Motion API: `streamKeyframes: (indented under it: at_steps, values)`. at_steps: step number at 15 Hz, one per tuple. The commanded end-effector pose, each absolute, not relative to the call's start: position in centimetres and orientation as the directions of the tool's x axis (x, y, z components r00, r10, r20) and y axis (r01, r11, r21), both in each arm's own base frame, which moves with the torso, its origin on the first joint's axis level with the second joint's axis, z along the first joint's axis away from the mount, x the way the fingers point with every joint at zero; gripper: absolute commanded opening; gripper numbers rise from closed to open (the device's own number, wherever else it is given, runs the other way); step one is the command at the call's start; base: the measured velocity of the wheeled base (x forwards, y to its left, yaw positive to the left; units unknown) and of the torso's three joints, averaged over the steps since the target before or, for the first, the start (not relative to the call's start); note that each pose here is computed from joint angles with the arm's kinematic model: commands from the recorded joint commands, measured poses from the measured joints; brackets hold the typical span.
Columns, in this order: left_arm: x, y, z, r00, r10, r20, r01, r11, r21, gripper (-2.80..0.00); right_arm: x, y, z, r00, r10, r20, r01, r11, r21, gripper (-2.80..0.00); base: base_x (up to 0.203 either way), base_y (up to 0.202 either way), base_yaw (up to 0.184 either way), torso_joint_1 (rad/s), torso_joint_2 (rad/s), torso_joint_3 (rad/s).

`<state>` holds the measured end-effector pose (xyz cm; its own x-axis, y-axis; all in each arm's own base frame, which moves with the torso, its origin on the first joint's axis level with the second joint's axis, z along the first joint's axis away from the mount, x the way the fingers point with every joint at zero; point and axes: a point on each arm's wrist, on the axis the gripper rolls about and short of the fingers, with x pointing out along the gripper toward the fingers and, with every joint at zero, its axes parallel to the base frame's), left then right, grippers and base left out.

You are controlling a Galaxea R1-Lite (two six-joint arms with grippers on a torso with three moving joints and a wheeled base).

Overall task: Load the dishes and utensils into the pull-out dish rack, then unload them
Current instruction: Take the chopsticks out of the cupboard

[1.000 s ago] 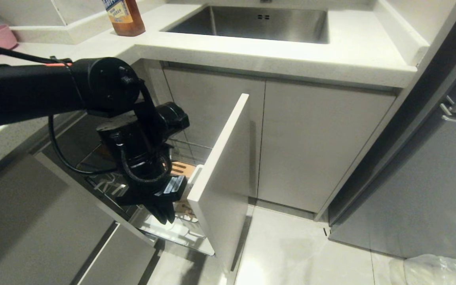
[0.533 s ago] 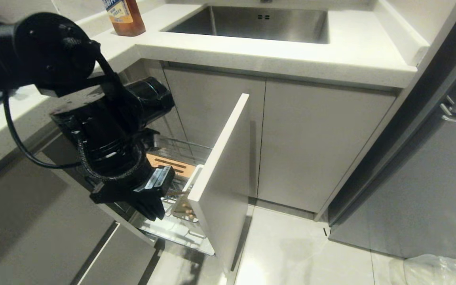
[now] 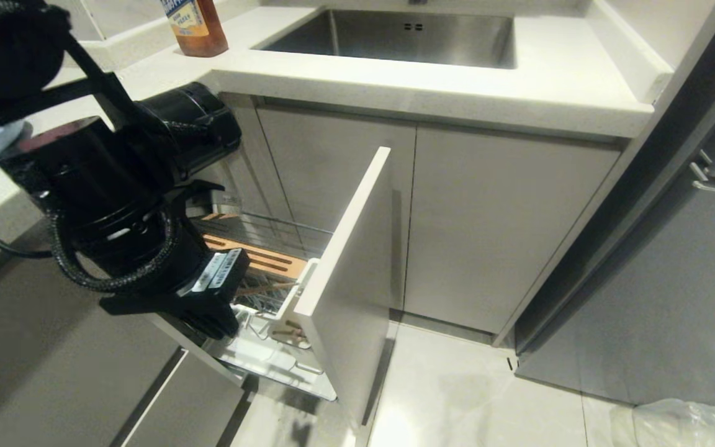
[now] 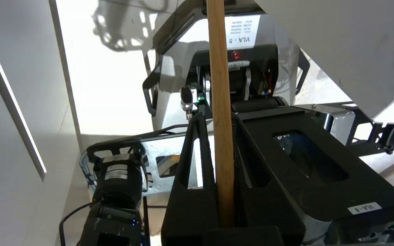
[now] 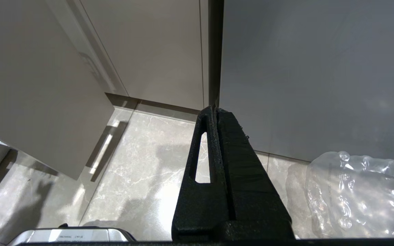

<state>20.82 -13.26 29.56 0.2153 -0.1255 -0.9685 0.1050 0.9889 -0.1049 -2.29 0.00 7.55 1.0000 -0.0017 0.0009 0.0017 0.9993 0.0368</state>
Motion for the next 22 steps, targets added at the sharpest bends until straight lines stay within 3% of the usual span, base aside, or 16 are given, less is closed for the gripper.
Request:
streamKeyframes:
  at_steps: [1,4,9,16,19,22]
  values:
    - [19.9,-12.8,30.3,0.236,-0.138,-0.962,0.110,0.987,-0.115,-2.80,-2.3,0.0,7.5,1.000,-0.002,0.000,0.002,0.999,0.037,-2.80,0.000,0.000,0.000,0.000,0.00,0.000]
    - [17.8,-12.3,31.8,0.302,-0.156,-0.941,0.128,0.984,-0.122,-2.80,-2.3,0.0,7.5,1.000,-0.002,0.000,0.002,0.999,0.037,-2.80,0.000,0.000,0.000,0.000,0.00,0.000]
    - [13.9,-10.7,35.1,0.502,-0.241,-0.830,0.146,0.970,-0.193,-2.80,-2.3,0.0,7.5,1.000,-0.002,0.000,0.002,0.999,0.037,-2.80,0.000,0.000,0.000,0.000,0.00,0.000]
    - [9.6,-6.9,39.3,0.771,-0.313,-0.555,0.157,0.938,-0.310,-2.80,-2.3,0.0,7.5,1.000,-0.002,0.000,0.002,0.999,0.037,-2.80,0.000,0.000,0.000,0.000,0.00,0.000]
    - [10.0,-5.4,40.3,0.861,-0.218,-0.460,0.052,0.937,-0.346,-2.80,-2.3,0.0,7.5,1.000,-0.002,0.000,0.002,0.999,0.037,-2.80,0.000,0.000,0.000,0.000,0.00,0.000]
    - [11.5,-3.5,41.2,0.927,-0.015,-0.374,-0.136,0.917,-0.374,-2.80,-2.3,0.0,7.5,1.000,-0.002,0.000,0.002,0.999,0.037,-2.80,0.000,0.000,0.000,0.000,0.00,0.000]
